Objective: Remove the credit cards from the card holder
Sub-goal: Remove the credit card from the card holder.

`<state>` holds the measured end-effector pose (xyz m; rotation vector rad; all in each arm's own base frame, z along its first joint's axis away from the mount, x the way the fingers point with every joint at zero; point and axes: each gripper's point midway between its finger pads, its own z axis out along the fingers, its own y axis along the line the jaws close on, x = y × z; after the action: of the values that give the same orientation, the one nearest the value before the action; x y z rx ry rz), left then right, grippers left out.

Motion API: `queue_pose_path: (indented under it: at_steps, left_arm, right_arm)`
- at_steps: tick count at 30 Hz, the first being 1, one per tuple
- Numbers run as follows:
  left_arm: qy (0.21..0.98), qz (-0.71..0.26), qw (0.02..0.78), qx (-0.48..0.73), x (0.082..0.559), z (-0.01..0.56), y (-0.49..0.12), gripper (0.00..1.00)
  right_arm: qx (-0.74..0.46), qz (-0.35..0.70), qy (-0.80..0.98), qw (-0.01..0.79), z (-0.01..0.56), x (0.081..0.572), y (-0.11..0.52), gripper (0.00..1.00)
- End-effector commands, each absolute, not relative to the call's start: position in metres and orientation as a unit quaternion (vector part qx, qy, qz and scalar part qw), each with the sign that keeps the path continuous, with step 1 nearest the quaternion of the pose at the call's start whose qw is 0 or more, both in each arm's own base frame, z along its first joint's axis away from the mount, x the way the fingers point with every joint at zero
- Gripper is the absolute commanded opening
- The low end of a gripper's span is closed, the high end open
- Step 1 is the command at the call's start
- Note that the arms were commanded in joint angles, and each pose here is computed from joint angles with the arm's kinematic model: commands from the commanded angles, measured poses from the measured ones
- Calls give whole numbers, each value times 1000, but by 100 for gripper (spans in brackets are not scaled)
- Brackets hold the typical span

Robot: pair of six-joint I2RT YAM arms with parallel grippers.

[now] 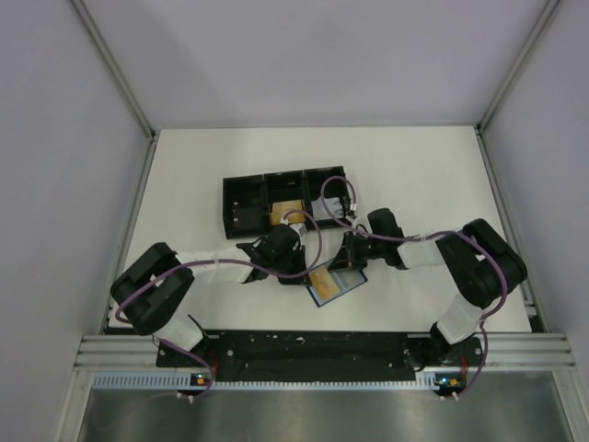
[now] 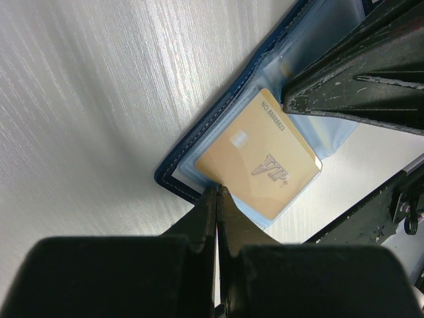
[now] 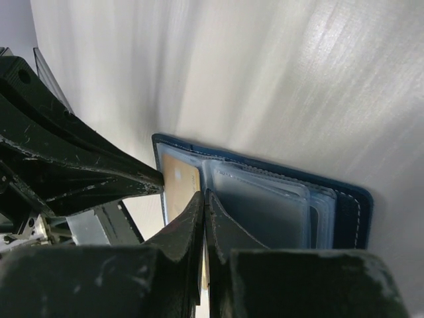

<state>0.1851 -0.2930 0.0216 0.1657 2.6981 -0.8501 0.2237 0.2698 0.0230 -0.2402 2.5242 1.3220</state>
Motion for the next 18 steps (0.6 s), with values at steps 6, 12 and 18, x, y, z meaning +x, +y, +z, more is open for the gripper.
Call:
queue_pose_path:
  at_steps: [6,12,18]
  left_arm:
    - [956,-251,141,57,175,0,-273,0]
    - [955,-254,141,57,176,1,-275,0]
    - [955,-256,139,57,177,1,-276,0]
  right_arm:
    - [-97,451,867,189,44,243,265,0]
    - [-107,465,861,173,44,234,271,24]
    - [-111,457,869,156,34,229,278,25]
